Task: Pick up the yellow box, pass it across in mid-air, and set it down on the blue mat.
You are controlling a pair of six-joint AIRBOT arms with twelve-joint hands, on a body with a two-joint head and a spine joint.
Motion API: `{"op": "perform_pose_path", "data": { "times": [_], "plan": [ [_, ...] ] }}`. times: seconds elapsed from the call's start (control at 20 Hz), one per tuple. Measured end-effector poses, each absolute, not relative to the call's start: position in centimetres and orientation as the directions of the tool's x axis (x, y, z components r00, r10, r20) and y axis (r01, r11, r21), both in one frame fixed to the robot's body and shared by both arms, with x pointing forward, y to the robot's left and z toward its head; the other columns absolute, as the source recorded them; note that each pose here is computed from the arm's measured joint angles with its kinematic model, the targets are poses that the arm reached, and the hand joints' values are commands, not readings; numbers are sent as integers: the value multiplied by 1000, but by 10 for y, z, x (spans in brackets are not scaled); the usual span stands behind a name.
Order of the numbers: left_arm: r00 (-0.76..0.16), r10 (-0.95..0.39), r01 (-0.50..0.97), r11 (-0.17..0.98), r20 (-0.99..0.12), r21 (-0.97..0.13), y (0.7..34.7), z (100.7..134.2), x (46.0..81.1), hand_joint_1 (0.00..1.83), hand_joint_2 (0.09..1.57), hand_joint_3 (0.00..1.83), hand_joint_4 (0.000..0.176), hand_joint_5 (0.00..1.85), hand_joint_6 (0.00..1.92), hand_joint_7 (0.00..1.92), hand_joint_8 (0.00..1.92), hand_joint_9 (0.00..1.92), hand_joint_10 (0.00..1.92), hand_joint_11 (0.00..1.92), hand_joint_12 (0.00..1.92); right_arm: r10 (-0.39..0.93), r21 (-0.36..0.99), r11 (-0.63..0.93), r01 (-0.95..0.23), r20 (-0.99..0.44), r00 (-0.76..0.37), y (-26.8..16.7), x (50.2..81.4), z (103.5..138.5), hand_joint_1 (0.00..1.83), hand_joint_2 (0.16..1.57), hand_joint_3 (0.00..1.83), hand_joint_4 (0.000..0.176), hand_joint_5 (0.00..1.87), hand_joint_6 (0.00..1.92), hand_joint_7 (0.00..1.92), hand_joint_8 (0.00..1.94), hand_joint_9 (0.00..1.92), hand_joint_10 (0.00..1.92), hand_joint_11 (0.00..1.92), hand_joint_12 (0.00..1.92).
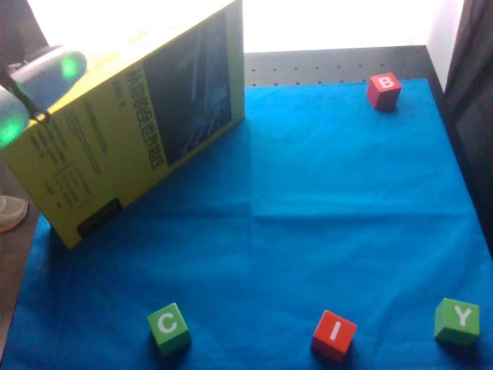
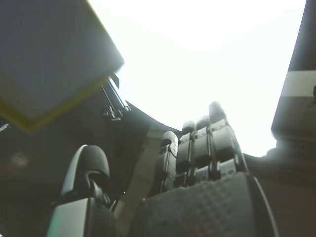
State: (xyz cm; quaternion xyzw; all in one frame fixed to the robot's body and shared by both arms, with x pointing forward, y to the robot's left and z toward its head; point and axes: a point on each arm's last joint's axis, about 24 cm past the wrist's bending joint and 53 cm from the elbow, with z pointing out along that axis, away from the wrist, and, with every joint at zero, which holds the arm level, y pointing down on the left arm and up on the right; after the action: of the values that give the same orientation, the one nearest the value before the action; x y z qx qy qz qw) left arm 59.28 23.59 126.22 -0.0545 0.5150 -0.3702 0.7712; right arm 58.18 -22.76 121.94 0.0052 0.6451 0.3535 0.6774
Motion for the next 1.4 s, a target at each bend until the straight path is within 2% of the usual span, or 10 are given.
{"op": "perform_pose_path", "data": {
  "times": [0.15,0.35,0.5,0.55,0.6,0.65,0.7,0.8,1.25,1.4],
  "plan": [
    [168,-615,491,730,-770,-476,236,1252,597,396,1250,10,102,0,0,0,0,0,0,0,0,473,465,757,-459,-875,-106,-227,583,1211,202,1309,12,0,0,0,0,0,0,0,0,0],
    [122,-625,425,735,-771,-528,240,1226,611,664,1158,0,156,0,0,0,0,0,0,0,0,482,479,751,-456,-868,-119,-224,584,1205,195,1310,6,0,0,0,0,0,0,0,0,0],
    [46,-652,335,724,-757,-603,249,1192,629,722,1062,0,115,0,0,0,0,0,0,0,0,480,478,750,-457,-869,-120,-223,583,1205,243,1312,4,0,0,0,0,0,0,0,0,0],
    [28,-655,316,722,-755,-615,249,1184,630,727,1023,54,109,0,0,0,0,15,2,0,547,482,479,751,-454,-868,-119,-224,584,1205,287,1319,4,0,0,0,0,0,0,0,0,0],
    [22,-667,307,713,-745,-630,247,1179,631,785,1077,33,27,118,18,367,124,331,473,60,1344,483,480,752,-452,-868,-119,-224,584,1204,315,1333,7,0,0,0,0,0,0,0,0,0],
    [22,-682,316,698,-731,-642,245,1178,632,799,1088,14,0,357,185,472,629,425,1098,246,1731,483,480,751,-453,-867,-119,-224,584,1204,321,1336,7,15,0,0,0,0,0,0,0,0],
    [20,-696,318,685,-718,-656,247,1175,632,953,1075,4,0,634,1574,830,1663,943,1756,955,1883,481,479,750,-457,-868,-121,-223,583,1204,404,1339,5,23,0,0,0,0,0,0,0,0],
    [20,-716,311,668,-698,-677,251,1174,634,1198,1152,2,0,1173,1907,1368,1911,1520,1914,1605,1919,481,480,749,-457,-868,-123,-222,583,1203,415,1356,9,26,0,0,0,0,0,0,0,0],
    [5,-715,380,648,-699,-660,231,1182,621,1303,1197,0,0,1152,1921,1348,1921,1482,1921,1564,1921,471,465,741,-485,-874,-119,-217,583,1208,455,1350,0,0,0,0,0,0,0,0,0,0],
    [-30,-694,460,630,-719,-626,207,1193,616,1301,1183,0,0,1132,1921,1346,1921,1499,1921,1585,1921,480,439,705,-558,-873,-80,-202,583,1230,448,1310,0,33,0,0,0,0,0,0,0,0]
  ]
}}
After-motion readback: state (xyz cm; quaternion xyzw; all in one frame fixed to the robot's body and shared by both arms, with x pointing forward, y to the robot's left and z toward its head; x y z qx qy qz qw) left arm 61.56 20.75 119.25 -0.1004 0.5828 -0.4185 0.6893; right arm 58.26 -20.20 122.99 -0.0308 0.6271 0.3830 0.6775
